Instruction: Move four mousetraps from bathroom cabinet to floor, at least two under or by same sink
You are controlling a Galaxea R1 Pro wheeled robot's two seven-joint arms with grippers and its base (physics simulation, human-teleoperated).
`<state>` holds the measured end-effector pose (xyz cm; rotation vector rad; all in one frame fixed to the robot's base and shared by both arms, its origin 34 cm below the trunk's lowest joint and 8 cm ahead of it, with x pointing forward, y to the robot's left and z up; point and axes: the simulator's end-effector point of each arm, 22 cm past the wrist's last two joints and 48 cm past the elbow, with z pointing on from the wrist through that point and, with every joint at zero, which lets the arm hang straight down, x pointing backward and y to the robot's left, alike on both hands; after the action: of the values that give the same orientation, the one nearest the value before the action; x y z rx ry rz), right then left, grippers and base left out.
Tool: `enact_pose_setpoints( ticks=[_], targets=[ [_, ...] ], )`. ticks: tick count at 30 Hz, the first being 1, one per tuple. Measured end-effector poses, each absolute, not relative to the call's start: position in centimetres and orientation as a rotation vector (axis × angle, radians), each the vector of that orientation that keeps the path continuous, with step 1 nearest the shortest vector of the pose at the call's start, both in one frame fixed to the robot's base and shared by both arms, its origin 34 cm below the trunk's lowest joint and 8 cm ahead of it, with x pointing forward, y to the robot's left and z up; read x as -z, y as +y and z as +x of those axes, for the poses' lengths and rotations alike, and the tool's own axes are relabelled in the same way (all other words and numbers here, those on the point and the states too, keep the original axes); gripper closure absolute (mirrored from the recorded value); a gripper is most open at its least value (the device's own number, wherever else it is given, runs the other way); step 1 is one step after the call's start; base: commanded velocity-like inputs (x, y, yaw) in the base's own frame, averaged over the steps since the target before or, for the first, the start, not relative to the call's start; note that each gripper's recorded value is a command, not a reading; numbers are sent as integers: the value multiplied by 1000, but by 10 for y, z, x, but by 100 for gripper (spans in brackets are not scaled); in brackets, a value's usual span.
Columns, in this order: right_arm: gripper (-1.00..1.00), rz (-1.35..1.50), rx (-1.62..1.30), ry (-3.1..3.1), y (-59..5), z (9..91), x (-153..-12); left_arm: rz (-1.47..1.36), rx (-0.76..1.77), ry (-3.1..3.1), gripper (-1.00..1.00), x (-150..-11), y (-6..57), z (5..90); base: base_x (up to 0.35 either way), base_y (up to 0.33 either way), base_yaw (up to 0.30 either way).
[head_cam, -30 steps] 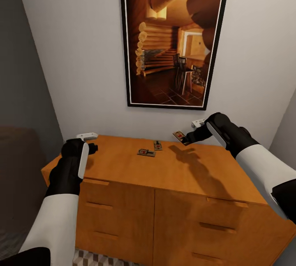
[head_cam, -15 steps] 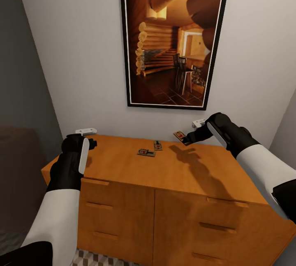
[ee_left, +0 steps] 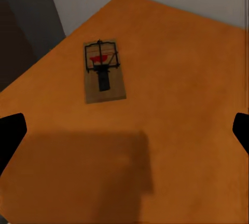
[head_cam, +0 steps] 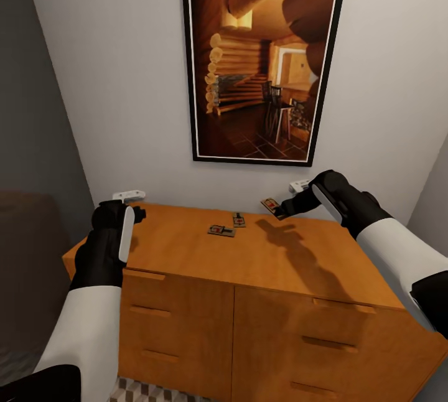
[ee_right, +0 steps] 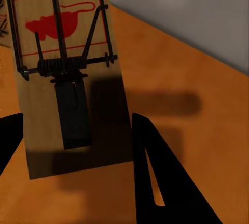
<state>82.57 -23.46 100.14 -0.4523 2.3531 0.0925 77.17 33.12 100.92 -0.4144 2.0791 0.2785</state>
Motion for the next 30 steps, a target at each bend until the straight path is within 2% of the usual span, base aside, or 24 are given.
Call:
enact_pose_setpoints(
  ticks=[9,23,30],
  targets=[
    [100,-514,-141,2212,-199,827,-1053,-407,-270,2063,-100,-1016,327,772,0,0,0],
    [100,-558,-141,2144,-179,824,-1075,-390,-272,2059,-100,-1018,321,775,0,0,0],
    [100,-506,-73,2168,-215,832,-1068,-377,-275,2069,-100,-1013,318,775,0,0,0]
  ],
)
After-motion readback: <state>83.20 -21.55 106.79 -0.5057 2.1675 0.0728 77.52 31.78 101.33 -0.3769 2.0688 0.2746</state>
